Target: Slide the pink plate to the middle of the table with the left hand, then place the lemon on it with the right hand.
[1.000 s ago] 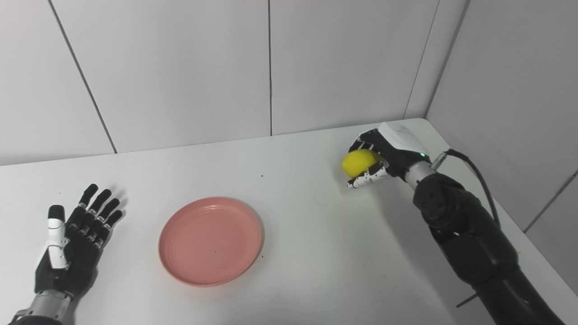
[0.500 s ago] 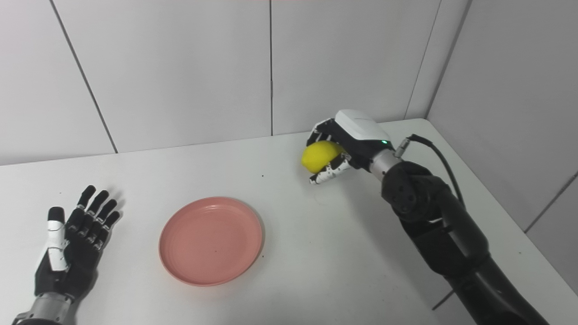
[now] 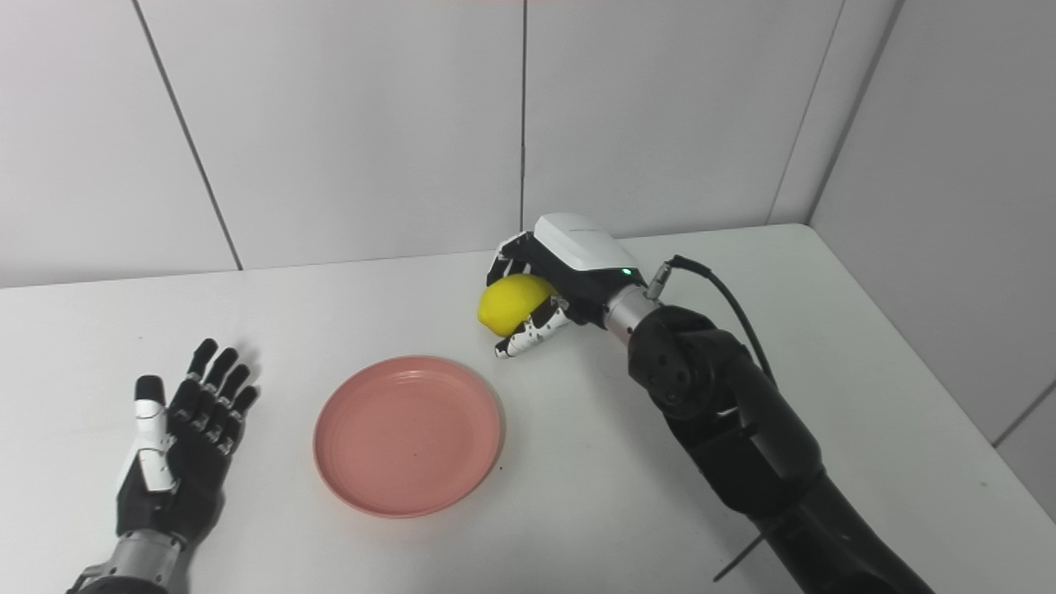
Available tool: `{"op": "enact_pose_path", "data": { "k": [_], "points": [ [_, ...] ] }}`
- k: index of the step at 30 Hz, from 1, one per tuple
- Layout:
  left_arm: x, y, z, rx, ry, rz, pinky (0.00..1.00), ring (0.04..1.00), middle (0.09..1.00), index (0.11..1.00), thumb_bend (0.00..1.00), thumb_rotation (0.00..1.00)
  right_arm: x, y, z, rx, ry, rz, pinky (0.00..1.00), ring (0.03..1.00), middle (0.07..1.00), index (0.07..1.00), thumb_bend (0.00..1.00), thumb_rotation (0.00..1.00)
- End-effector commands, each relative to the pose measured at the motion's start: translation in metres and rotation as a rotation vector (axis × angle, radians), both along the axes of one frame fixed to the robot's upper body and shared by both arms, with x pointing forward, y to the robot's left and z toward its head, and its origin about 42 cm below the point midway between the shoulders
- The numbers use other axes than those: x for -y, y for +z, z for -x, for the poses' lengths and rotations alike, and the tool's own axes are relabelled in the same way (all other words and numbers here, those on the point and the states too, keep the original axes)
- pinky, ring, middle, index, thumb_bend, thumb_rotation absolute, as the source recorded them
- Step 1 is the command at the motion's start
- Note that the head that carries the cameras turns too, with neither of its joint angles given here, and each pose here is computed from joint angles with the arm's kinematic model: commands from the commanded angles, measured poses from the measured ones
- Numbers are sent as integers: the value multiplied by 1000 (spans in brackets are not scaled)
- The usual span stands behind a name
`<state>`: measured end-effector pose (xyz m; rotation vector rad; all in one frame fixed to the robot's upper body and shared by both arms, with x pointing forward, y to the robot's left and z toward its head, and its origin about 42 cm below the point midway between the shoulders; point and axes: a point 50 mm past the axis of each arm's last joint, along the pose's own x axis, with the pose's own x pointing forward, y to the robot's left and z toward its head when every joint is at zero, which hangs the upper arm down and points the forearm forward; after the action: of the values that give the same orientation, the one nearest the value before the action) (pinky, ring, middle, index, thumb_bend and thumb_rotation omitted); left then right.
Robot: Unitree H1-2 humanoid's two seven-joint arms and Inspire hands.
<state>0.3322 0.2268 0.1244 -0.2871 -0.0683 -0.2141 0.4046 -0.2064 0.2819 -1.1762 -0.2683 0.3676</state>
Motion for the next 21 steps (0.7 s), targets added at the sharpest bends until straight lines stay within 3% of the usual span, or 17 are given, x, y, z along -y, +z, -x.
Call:
{"op": "enact_pose_path", "data": {
  "k": [1, 15, 21],
  "points": [
    [5, -4, 4, -17, 5, -1, 1000, 1000, 1000, 1000, 716, 999, -11, 27, -6, 99, 52, 16, 321, 395, 483, 491, 505, 136],
    [21, -1, 7, -23, 18, -1, 1000, 1000, 1000, 1000, 732, 997, -84, -10, -11, 32, 195, 25, 355, 430, 513, 491, 506, 139],
    [26, 1, 7, -24, 27, -2, 1000, 1000, 1000, 1000, 733, 997, -102, -31, -15, 24, 235, 30, 350, 430, 517, 491, 507, 139]
  ]
}}
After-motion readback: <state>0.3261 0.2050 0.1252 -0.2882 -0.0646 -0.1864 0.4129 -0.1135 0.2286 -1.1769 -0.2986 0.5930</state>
